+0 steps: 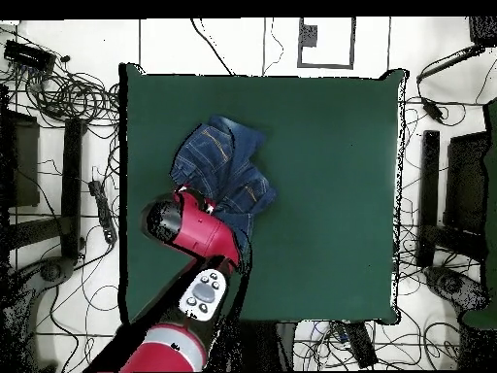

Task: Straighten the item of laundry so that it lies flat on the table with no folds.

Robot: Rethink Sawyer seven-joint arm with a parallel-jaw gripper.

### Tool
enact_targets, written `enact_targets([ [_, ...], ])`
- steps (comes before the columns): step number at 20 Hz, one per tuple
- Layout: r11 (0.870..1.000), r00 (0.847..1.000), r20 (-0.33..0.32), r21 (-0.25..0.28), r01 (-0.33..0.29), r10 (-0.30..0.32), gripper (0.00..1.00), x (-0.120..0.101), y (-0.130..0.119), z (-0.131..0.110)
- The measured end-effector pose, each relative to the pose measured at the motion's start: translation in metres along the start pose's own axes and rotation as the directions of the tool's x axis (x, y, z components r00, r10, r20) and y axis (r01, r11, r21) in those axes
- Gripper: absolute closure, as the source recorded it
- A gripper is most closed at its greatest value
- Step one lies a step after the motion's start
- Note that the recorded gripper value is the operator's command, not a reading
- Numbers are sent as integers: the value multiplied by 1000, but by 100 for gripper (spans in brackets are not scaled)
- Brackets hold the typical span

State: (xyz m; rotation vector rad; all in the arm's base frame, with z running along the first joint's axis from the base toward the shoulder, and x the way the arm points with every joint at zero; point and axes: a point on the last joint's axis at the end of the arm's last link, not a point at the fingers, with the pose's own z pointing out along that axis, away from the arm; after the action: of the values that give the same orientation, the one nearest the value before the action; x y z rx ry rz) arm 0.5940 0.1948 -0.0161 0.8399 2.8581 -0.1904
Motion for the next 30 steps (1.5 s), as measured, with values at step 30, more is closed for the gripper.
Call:
enact_targets([
  [30, 997, 997, 60, 69, 42, -46, 0, 7, 7, -56],
])
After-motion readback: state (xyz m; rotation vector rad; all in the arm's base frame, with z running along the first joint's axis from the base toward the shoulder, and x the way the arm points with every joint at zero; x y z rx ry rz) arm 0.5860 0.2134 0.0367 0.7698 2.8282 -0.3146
